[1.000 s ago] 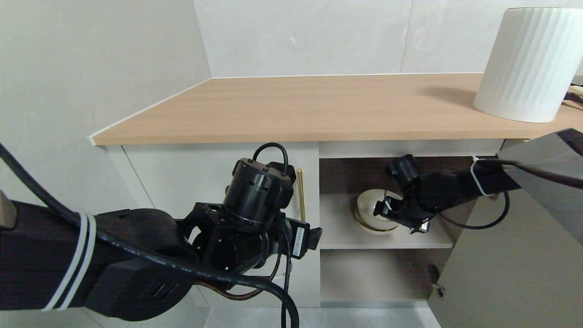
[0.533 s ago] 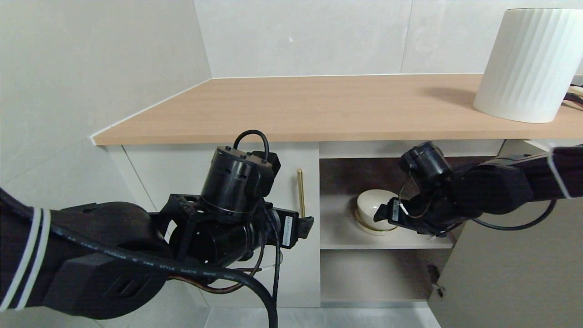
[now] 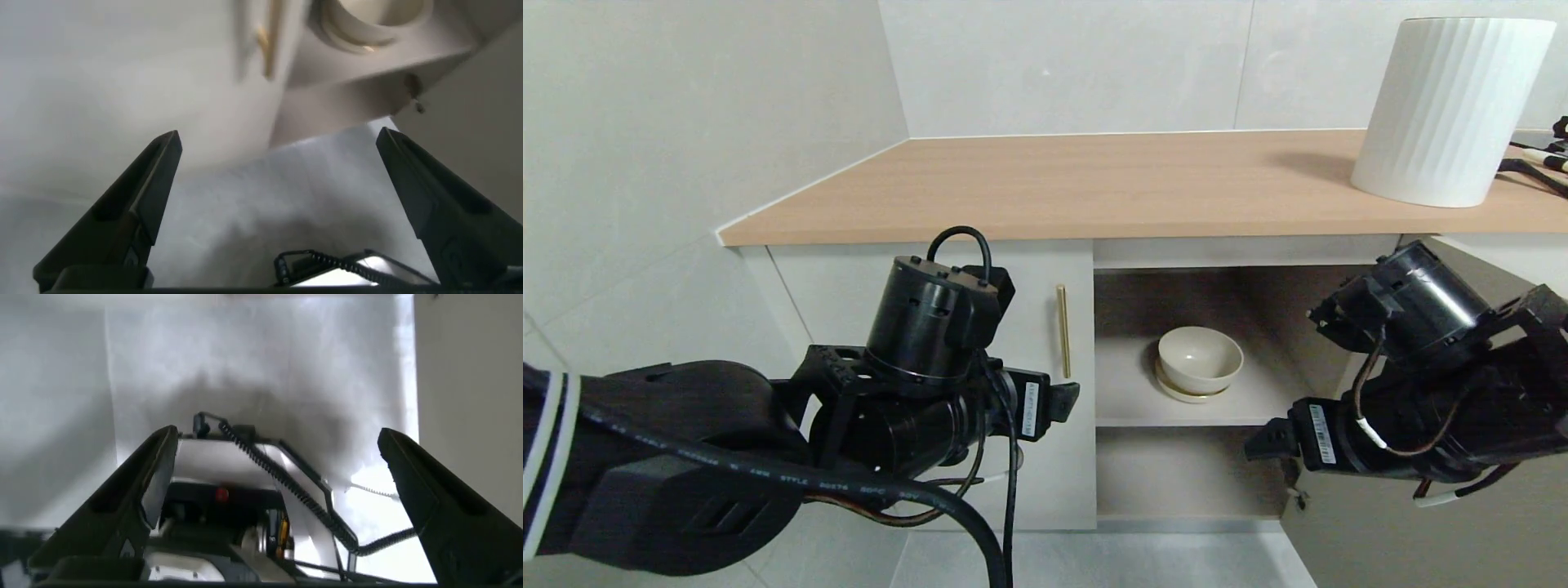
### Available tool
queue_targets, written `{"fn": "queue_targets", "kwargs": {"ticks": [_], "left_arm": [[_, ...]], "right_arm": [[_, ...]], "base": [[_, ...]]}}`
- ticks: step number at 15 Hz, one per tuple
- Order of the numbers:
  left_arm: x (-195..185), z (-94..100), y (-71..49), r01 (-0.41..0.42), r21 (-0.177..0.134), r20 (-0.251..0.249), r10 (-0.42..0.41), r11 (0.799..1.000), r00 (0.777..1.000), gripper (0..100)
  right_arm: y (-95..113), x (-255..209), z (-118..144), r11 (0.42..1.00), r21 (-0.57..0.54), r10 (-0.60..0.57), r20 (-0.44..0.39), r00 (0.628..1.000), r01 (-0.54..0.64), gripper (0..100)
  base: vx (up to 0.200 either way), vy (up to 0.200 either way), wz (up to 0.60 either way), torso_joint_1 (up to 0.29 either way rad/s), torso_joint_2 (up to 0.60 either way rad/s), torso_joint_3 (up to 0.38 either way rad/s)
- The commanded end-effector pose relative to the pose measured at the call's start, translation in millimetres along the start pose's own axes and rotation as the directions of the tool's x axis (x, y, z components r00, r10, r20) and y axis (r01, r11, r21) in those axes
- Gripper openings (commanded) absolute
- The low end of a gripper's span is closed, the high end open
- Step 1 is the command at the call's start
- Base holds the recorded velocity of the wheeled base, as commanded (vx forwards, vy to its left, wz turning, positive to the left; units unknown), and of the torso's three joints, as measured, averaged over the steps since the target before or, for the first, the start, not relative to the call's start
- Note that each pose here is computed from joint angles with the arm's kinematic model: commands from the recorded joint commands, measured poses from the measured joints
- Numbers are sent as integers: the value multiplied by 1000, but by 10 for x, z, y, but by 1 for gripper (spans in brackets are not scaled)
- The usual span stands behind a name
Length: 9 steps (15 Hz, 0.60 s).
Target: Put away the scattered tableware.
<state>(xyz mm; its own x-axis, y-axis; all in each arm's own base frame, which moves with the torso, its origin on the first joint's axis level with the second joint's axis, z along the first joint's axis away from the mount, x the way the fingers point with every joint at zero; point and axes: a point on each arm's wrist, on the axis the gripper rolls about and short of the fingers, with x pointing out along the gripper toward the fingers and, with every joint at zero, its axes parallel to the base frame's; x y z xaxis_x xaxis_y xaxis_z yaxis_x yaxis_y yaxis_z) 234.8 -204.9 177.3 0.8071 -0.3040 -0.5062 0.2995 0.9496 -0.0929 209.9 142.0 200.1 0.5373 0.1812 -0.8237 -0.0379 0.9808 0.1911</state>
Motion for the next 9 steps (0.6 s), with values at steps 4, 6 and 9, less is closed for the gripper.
{"fn": "queue_targets", "kwargs": {"ticks": [4, 6, 9], "left_arm": [[5, 8, 11, -8, -4, 4, 8, 1000, 1000, 100], [19, -1, 9, -11, -2, 0, 11, 1000, 1000, 100], [15, 2, 10, -11, -3, 2, 11, 1000, 1000, 100]], "right_arm": [[-4, -96, -120, 1000, -27, 16, 0, 1000, -16, 100], [-4, -96, -120, 999, -28, 16, 0, 1000, -16, 100], [-6, -112, -142, 999, -34, 15, 1, 1000, -15, 100]], "base": [[-200, 0, 0, -1, 0, 2], [-200, 0, 0, 0, 5, 7], [-200, 0, 0, 4, 1, 2]]}}
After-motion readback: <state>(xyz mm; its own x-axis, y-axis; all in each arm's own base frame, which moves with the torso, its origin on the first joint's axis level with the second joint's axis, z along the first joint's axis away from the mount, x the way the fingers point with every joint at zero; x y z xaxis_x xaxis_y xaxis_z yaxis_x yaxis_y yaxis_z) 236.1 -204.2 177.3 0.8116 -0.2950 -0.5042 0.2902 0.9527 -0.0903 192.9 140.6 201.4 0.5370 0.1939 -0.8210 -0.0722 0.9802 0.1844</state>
